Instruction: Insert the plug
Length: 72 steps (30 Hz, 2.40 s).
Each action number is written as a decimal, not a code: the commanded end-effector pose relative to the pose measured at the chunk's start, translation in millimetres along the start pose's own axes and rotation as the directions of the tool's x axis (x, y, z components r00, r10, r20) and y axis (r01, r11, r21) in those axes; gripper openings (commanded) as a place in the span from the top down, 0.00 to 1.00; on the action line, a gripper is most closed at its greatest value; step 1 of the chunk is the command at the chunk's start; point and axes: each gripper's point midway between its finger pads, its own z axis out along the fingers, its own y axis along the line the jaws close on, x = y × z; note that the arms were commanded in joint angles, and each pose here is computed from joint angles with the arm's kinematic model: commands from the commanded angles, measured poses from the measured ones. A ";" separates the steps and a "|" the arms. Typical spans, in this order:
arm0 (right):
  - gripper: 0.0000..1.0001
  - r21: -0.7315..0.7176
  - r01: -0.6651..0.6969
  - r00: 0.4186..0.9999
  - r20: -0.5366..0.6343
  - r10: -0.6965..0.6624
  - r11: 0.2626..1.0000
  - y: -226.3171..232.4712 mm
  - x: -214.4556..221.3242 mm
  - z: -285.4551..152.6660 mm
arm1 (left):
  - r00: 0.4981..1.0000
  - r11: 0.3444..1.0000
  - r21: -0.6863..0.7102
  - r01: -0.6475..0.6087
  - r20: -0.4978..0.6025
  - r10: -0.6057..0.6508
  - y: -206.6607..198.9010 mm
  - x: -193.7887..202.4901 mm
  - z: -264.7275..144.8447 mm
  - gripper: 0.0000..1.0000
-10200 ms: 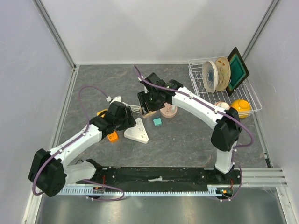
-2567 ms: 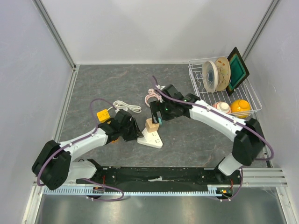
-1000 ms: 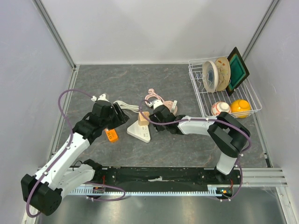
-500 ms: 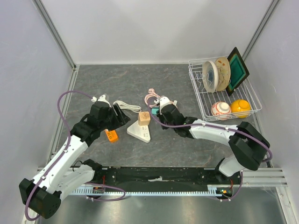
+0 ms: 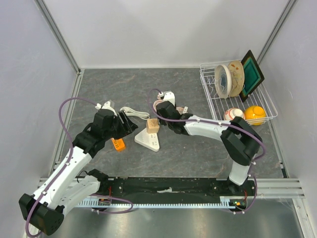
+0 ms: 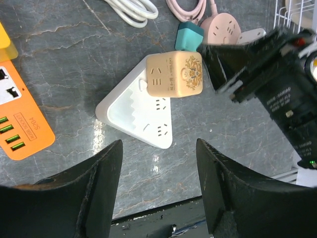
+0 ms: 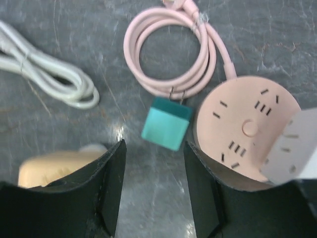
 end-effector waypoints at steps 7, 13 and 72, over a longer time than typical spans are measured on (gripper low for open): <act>0.42 0.148 -0.106 0.993 -0.034 0.113 0.983 -9.4 3.2 44.1 | 1.000 1.000 -0.010 0.003 -0.006 -0.003 5.6 4.0 1.9 0.32; 0.42 0.156 -0.085 0.992 -0.080 0.099 0.984 -10.0 22.3 53.2 | 1.000 1.000 -0.014 -0.001 -0.026 0.001 7.2 8.3 7.3 0.32; 0.90 -0.670 0.305 0.947 0.287 -0.143 0.677 64.9 -50.0 -169.6 | 0.966 0.878 0.459 0.133 -0.258 -0.012 -128.7 4.0 7.7 0.32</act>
